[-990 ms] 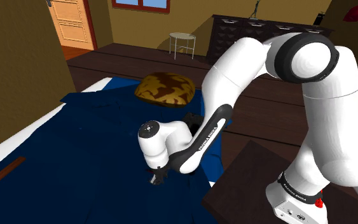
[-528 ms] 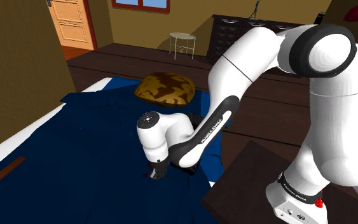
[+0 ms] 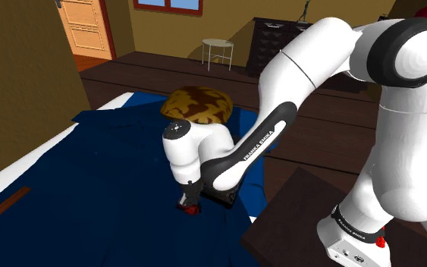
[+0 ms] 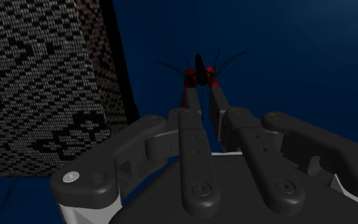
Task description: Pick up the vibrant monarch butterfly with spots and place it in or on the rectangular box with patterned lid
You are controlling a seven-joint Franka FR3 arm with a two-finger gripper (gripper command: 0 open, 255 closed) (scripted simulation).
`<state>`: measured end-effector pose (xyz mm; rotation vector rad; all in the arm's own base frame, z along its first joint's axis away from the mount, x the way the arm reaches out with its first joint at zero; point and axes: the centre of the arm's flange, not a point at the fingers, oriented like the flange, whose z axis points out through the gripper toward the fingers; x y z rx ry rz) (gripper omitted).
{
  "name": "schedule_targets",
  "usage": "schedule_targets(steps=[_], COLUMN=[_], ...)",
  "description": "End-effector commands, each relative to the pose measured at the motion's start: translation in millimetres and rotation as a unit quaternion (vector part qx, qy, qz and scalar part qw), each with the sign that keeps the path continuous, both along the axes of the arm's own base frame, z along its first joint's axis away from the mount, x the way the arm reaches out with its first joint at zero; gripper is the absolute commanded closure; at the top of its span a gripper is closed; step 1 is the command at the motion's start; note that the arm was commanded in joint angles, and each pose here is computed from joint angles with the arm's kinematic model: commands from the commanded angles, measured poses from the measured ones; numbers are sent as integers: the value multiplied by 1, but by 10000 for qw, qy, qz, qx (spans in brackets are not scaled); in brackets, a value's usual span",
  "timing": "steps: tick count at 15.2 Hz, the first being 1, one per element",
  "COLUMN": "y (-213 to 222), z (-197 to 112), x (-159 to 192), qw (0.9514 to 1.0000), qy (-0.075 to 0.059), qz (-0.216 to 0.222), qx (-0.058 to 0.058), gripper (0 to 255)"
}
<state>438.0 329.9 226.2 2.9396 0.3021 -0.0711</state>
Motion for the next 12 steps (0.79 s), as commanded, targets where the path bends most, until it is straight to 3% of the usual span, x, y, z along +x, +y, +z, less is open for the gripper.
schedule_targets(steps=[1,12], y=[1,1], z=[11,69], x=[0,0], qw=[10000,10000], qy=[1,1], qz=[1,1], qx=[0,0], gripper=[255,255])
